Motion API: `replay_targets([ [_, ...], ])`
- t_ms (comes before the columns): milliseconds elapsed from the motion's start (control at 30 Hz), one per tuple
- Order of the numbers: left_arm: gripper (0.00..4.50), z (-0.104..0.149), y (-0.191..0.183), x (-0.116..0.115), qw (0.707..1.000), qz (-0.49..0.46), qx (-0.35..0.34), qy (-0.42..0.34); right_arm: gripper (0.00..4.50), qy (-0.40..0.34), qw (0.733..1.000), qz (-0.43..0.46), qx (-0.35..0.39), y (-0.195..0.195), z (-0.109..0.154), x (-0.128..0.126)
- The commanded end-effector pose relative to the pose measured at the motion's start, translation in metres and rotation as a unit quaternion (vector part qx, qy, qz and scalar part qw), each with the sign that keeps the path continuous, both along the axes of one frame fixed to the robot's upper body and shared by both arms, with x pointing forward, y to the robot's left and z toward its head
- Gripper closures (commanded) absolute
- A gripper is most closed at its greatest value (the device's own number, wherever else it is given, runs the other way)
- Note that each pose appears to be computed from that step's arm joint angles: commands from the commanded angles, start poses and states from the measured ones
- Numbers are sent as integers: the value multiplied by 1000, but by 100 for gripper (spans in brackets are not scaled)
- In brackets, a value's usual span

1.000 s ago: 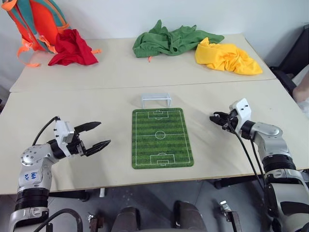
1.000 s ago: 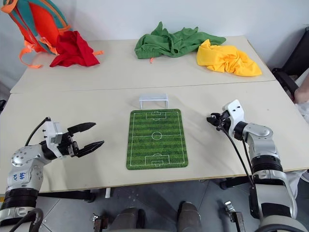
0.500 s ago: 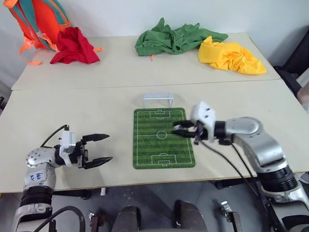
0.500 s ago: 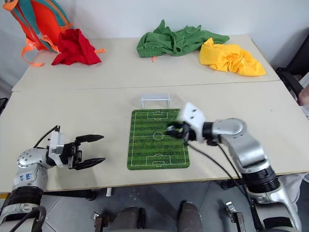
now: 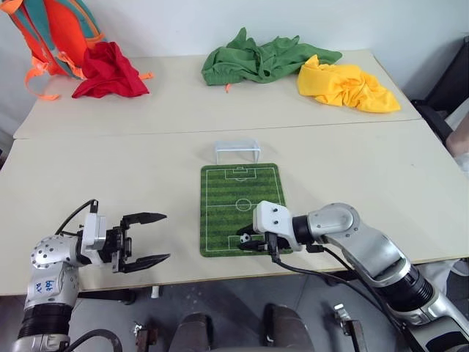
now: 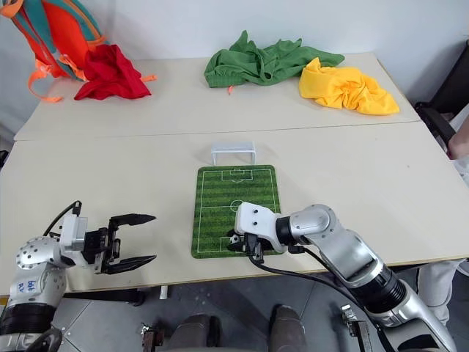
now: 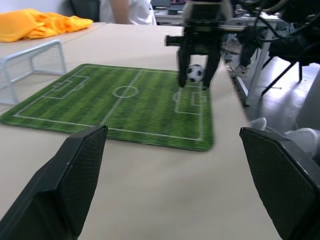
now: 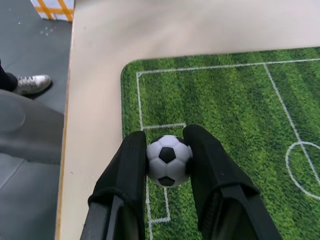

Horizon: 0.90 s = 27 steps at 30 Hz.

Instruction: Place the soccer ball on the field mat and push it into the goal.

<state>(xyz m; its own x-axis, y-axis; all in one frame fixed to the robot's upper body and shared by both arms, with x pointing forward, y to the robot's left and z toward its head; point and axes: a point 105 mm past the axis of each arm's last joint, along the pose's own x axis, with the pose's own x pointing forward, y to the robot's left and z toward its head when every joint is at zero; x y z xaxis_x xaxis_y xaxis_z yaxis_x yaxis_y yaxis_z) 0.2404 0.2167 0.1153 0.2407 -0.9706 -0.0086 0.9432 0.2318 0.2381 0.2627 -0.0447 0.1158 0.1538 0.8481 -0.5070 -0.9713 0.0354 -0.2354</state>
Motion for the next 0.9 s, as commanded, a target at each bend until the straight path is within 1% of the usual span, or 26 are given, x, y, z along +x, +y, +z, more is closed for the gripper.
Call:
replay_targets([
  [33, 0, 6, 0, -9, 1000, -5, -3, -15, 365, -1, 1000, 11, 3, 1, -4, 0],
  [333, 0, 5, -1, -12, 1000, 5, -6, -14, 365, 1, 1000, 14, -1, 1, -13, 8],
  [400, 0, 5, -1, -10, 1000, 8, -7, -15, 289, 2, 1000, 15, -2, 0, -14, 8],
  [467, 0, 5, -2, -9, 1000, 9, -7, -17, 232, -1, 1000, 16, 1, 0, -12, 8],
  [500, 0, 5, -2, -8, 1000, 10, -7, -17, 194, -3, 1000, 17, 3, 0, -11, 8],
  [567, 0, 6, -2, -6, 1000, 10, -9, -17, 131, -7, 1000, 19, 8, 1, -7, 7],
  [767, 0, 6, -7, 0, 1000, 8, -14, -20, 131, -33, 999, 31, 19, 3, 12, 7],
  [900, 0, 7, -9, 3, 1000, 5, -18, -22, 131, -51, 997, 40, 37, 7, 36, 5],
])
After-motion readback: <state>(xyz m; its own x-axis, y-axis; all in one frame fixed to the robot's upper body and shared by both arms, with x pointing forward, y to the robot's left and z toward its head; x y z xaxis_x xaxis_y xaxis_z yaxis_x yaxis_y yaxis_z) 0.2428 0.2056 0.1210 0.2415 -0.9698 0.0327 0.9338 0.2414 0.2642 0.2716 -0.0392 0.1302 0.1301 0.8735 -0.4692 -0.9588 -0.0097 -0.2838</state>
